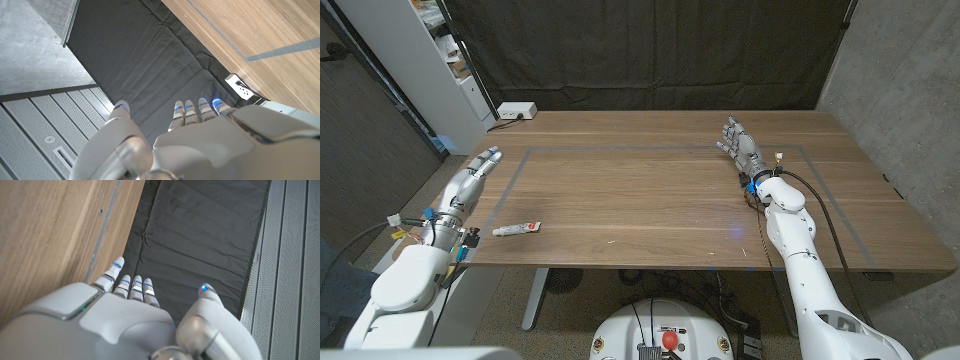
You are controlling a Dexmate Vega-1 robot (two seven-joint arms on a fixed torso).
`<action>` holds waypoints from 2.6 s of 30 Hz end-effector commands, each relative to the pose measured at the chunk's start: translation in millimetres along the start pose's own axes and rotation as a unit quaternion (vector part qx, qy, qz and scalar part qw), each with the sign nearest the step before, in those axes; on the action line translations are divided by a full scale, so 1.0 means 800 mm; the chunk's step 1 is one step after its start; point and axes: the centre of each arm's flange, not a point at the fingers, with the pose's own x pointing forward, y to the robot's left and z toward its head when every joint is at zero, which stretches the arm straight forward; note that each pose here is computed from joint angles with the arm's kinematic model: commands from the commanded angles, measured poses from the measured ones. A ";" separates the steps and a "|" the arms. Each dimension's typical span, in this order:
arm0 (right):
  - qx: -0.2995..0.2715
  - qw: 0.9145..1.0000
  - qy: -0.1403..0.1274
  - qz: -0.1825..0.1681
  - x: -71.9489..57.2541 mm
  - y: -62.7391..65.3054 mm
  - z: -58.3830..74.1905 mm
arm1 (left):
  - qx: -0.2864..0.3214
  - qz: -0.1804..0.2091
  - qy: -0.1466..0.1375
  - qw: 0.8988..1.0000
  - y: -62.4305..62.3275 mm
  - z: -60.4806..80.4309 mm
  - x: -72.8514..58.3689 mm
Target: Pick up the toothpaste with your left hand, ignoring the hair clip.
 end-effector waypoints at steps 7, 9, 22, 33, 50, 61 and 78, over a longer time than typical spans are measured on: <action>-0.007 1.000 -0.004 -0.003 0.007 0.001 0.006 | 0.046 0.005 0.006 0.999 0.014 0.005 -0.007; -0.012 1.000 -0.002 -0.001 0.008 0.000 0.008 | 0.048 0.002 0.006 0.999 0.016 0.006 -0.006; -0.020 1.000 0.000 0.000 0.006 -0.007 0.014 | 0.095 0.004 0.013 0.995 0.033 0.026 -0.013; -0.024 1.000 0.006 0.001 0.004 -0.006 0.012 | 0.114 0.000 0.030 0.993 0.036 0.023 -0.025; -0.025 1.000 0.009 0.000 0.004 -0.003 0.014 | 0.149 -0.016 0.039 0.988 0.039 0.026 -0.024; -0.022 1.000 0.011 -0.003 0.007 -0.003 0.012 | 0.184 -0.031 0.055 0.981 0.038 0.030 -0.016; -0.020 1.000 0.010 -0.004 0.009 -0.001 0.009 | 0.246 -0.043 0.071 0.966 0.035 0.044 -0.020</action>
